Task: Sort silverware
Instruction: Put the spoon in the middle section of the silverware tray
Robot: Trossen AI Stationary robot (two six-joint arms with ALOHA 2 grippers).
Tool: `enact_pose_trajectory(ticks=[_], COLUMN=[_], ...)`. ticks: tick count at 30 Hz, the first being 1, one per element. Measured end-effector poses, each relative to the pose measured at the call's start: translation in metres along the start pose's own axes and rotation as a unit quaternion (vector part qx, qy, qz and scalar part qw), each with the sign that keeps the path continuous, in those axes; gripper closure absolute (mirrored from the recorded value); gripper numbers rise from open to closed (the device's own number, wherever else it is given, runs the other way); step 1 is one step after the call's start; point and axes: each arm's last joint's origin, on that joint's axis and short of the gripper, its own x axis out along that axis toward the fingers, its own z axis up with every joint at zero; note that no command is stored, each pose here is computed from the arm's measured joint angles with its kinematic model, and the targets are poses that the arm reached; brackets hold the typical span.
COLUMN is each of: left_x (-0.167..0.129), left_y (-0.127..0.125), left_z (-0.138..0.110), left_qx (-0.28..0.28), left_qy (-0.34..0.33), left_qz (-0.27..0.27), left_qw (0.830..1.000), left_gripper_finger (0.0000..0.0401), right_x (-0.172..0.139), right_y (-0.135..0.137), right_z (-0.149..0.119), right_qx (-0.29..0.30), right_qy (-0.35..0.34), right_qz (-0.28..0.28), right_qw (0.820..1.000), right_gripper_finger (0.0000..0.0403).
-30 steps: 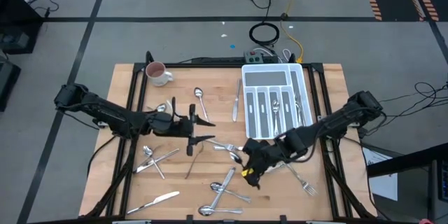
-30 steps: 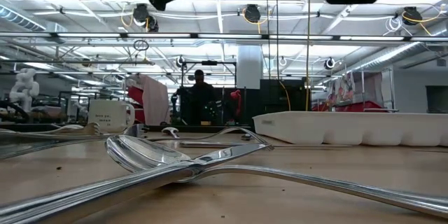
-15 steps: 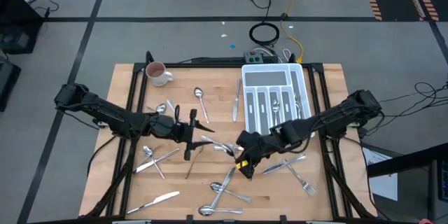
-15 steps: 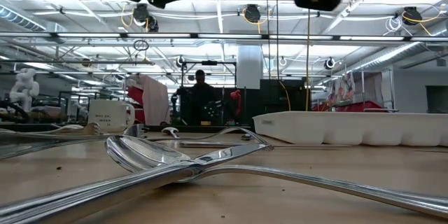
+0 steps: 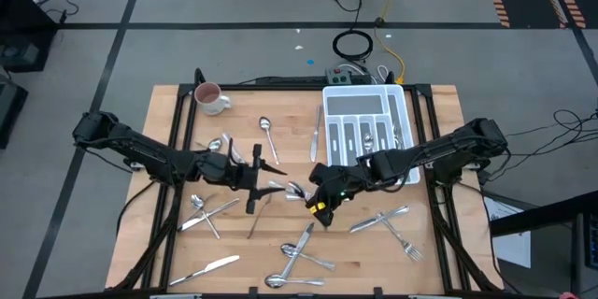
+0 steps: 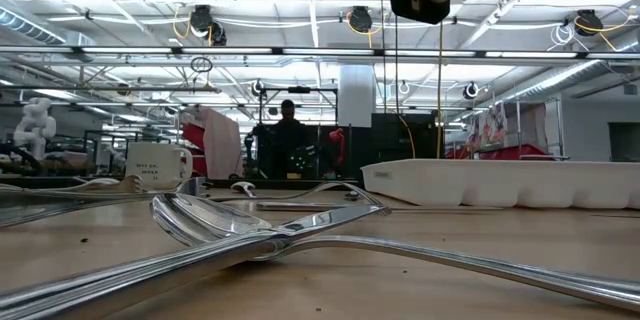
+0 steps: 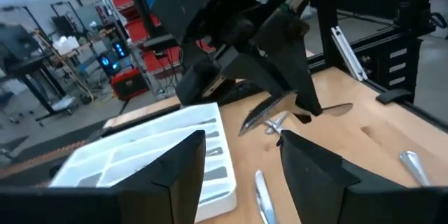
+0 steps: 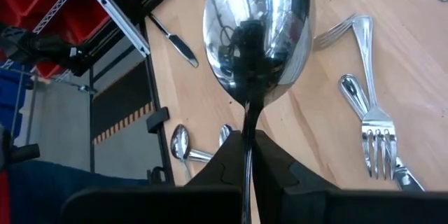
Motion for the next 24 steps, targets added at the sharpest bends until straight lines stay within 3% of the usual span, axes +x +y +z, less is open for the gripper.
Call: enact_pose_trajectory(ticks=[18,24], left_x=[0.000,0.003], left_y=[0.002,0.006], left_z=[0.003,0.015], left_qx=[0.056,0.089], left_qy=[-0.014,-0.025], left_qz=[0.008,0.013], left_qw=[0.998,0.996], left_gripper_finger=[0.0211,0.0262], right_x=[0.000,-0.001], right_y=[-0.002,-0.002], right_z=[0.008,0.008], right_qx=[-0.008,-0.008], right_qy=[-0.003,-0.003], right_qz=[0.025,0.025], right_qw=[1.000,1.000], right_gripper_finger=[0.0403,0.0403])
